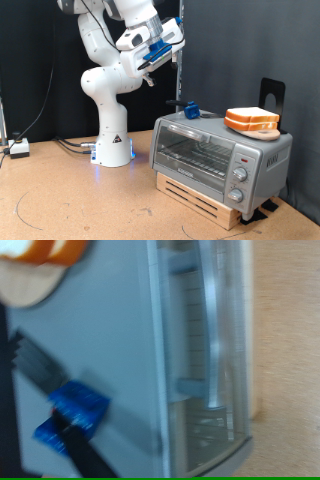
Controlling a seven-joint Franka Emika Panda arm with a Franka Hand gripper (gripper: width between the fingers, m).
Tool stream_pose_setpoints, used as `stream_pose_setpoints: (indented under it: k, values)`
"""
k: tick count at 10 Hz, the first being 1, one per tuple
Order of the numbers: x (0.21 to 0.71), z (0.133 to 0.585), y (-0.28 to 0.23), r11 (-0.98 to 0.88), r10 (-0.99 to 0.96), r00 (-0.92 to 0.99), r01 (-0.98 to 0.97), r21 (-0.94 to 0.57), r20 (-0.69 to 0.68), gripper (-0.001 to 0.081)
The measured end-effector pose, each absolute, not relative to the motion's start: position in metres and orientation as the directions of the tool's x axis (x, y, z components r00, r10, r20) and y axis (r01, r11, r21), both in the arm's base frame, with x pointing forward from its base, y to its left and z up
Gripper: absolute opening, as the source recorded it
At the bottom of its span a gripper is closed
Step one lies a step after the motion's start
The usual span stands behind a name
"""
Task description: Make a piece of toast with the oven
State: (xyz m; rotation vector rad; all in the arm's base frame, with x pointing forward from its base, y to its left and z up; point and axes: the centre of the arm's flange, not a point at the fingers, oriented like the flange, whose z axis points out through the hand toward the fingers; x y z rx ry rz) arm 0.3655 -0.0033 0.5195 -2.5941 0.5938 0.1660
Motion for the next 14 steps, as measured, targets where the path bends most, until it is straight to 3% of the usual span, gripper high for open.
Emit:
stream_pose_setpoints:
  k: [11, 14]
  values:
    - [0.364, 0.458, -0.017, -0.793, -0.315, 0.912, -0.405, -0.455, -0.264, 0.0809]
    - [0.363, 0.421, -0.012, -0.802, -0.328, 0.906, -0.417, -0.429, -0.267, 0.0809]
